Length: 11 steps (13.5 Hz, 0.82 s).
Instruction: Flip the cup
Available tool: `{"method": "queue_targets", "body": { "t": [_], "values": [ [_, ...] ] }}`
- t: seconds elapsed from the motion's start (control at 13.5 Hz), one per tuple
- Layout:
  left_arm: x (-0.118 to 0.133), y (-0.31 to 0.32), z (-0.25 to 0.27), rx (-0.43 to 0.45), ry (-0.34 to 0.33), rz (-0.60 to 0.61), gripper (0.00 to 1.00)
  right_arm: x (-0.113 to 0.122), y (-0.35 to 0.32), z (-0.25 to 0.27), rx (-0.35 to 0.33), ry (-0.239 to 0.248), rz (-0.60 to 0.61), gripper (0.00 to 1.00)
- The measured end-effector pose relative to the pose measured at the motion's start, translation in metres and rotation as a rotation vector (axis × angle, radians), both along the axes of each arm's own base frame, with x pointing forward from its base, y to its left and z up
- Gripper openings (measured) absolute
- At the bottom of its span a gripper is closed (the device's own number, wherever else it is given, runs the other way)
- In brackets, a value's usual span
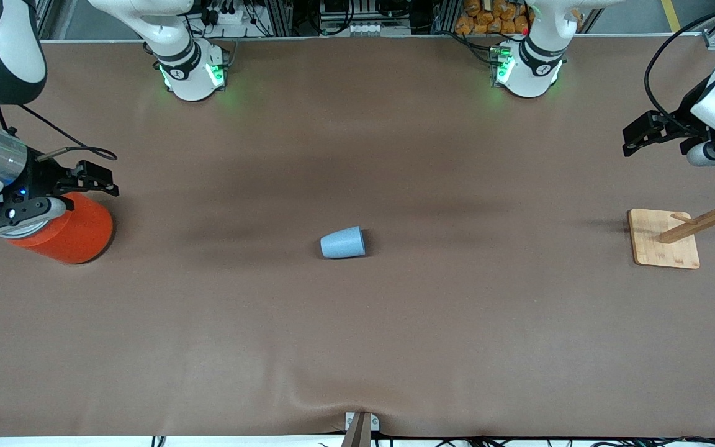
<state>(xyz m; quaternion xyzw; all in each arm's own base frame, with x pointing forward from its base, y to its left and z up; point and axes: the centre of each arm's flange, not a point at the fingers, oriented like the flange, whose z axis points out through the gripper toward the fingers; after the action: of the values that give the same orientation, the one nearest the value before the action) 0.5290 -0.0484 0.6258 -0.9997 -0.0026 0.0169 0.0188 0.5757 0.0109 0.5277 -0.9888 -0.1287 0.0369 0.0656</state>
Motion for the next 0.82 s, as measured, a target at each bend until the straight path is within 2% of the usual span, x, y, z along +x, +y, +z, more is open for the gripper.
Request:
{"method": "queue_targets", "body": {
  "t": [0.82],
  "values": [
    [-0.017, -0.005, 0.024, -0.026, -0.040, -0.003, 1.00, 0.000, 0.000, 0.001, 0.000, -0.004, -0.001, 1.00]
  ]
}}
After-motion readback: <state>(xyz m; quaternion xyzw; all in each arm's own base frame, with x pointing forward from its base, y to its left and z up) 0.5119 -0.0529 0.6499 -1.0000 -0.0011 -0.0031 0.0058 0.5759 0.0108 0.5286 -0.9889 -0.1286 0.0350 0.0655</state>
